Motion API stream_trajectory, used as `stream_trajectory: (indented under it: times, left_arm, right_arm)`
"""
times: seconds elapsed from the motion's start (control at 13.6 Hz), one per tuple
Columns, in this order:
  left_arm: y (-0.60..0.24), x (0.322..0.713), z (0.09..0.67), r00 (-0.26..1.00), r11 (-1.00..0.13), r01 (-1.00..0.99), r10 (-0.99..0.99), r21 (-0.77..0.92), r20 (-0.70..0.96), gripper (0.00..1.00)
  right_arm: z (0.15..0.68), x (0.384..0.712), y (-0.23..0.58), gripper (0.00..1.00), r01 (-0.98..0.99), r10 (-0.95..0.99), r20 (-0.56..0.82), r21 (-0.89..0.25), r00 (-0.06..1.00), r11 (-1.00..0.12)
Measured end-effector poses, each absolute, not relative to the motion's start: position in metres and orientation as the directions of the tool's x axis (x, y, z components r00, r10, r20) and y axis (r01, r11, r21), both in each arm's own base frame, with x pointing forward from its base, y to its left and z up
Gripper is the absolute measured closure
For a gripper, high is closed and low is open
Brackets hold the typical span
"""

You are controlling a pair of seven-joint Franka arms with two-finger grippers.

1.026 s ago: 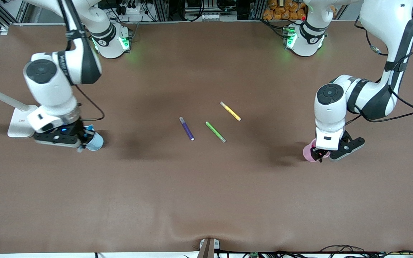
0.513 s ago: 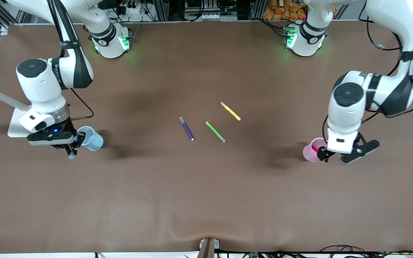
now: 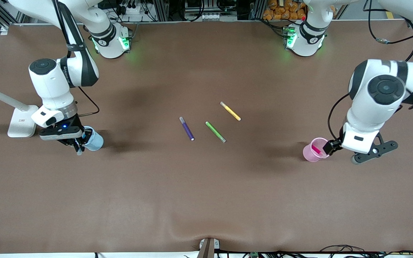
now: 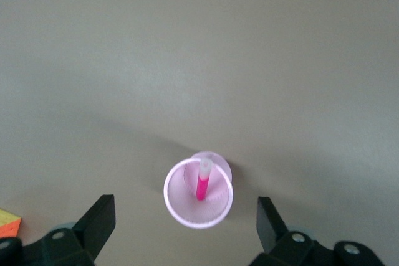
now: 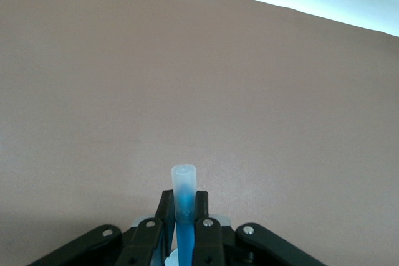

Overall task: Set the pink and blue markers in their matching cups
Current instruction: 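Lift the left gripper away while the right gripper drops blue into cup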

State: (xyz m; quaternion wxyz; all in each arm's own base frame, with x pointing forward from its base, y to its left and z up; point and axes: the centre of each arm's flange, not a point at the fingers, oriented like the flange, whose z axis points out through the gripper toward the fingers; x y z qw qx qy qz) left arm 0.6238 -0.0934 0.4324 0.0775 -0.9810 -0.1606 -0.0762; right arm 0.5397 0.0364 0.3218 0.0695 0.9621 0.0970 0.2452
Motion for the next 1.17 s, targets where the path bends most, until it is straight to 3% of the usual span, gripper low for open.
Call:
stream_trajectory:
  times: [0.44, 0.95, 1.03, 1.17]
  left_arm:
    - [-0.061, 0.613, 0.490, 0.979, -0.975, 0.202, 0.199, -0.090, 0.048, 0.00]
    - [-0.087, 0.595, 0.586, 0.987, -0.981, 0.163, 0.163, -0.108, 0.005, 0.00]
    - [-0.090, 0.592, 0.593, 0.990, -0.984, 0.140, 0.141, -0.109, 0.000, 0.00]
    - [-0.091, 0.585, 0.606, 0.995, -0.989, 0.094, 0.095, -0.110, -0.004, 0.00]
  right_arm:
    - [0.297, 0.527, 0.027, 0.84, 0.149, 0.219, 0.466, 0.183, 0.857, -0.972]
    - [0.284, 0.522, 0.005, 0.84, 0.147, 0.230, 0.467, 0.207, 0.854, -0.967]
    - [0.283, 0.522, 0.005, 0.81, 0.148, 0.230, 0.466, 0.207, 0.854, -0.967]
    - [0.283, 0.522, 0.005, 0.58, 0.148, 0.230, 0.466, 0.206, 0.854, -0.967]
